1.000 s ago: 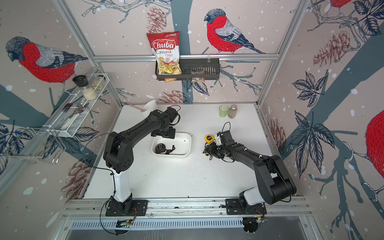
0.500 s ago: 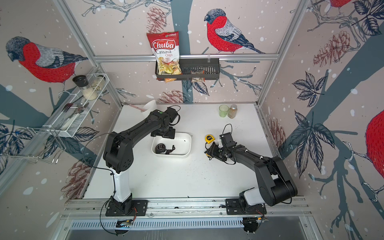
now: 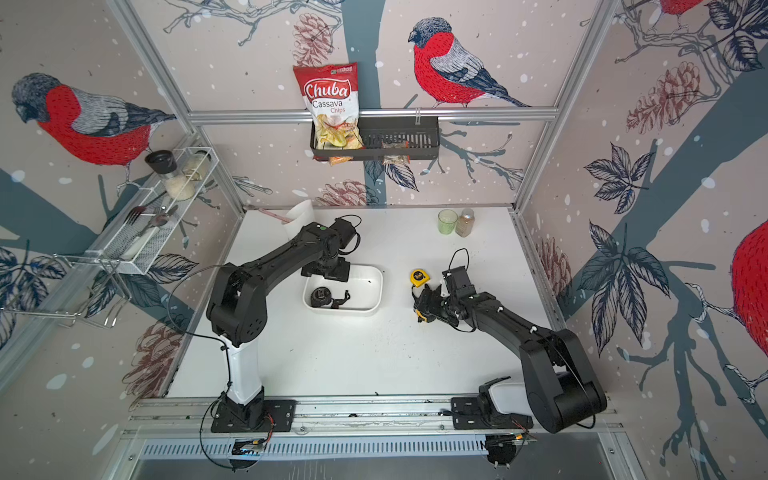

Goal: Take the tape measure out of the storage box
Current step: Place the tape measure at the center of the board.

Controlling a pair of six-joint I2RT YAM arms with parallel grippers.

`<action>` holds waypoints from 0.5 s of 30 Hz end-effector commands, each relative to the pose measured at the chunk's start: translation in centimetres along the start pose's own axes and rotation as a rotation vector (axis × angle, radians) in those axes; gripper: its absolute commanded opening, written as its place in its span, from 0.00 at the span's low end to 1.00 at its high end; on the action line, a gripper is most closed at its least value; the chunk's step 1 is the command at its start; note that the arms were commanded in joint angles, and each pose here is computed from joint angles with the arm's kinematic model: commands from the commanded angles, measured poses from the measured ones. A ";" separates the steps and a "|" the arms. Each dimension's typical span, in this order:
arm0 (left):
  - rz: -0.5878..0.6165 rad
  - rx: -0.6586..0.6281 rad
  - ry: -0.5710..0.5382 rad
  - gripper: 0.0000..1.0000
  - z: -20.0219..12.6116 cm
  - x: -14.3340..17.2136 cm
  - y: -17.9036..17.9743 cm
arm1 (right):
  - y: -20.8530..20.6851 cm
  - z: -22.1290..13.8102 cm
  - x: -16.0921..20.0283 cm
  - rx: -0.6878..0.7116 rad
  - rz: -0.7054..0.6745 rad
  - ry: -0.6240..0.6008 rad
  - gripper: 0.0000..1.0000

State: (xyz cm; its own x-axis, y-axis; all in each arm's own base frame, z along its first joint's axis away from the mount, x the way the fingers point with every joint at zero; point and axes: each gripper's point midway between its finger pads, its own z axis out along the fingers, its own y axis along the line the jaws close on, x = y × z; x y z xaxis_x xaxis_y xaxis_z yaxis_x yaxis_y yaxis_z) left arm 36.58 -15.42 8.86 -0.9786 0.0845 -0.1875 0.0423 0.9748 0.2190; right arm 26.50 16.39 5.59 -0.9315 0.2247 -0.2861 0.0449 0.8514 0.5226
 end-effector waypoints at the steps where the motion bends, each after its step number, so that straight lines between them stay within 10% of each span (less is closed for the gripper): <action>1: 0.023 0.008 -0.002 0.97 0.1 0.4 -0.1 | 0.7 -0.9 -0.6 -0.013 -0.011 -0.030 0.94; 15: 0.070 -0.009 0.060 0.97 2.8 2.8 -1.3 | 4.6 -4.2 -4.3 -0.096 -0.055 -0.143 0.96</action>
State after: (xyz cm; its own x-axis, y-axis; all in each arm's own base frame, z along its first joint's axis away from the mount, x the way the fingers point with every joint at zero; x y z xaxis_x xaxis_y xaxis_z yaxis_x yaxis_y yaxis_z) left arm 34.75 -15.55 5.95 -0.9817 0.1397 -0.1297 0.1045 0.9634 0.2469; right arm 28.94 17.29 12.32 -0.8734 0.2506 -0.4175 -0.0426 0.8148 0.5782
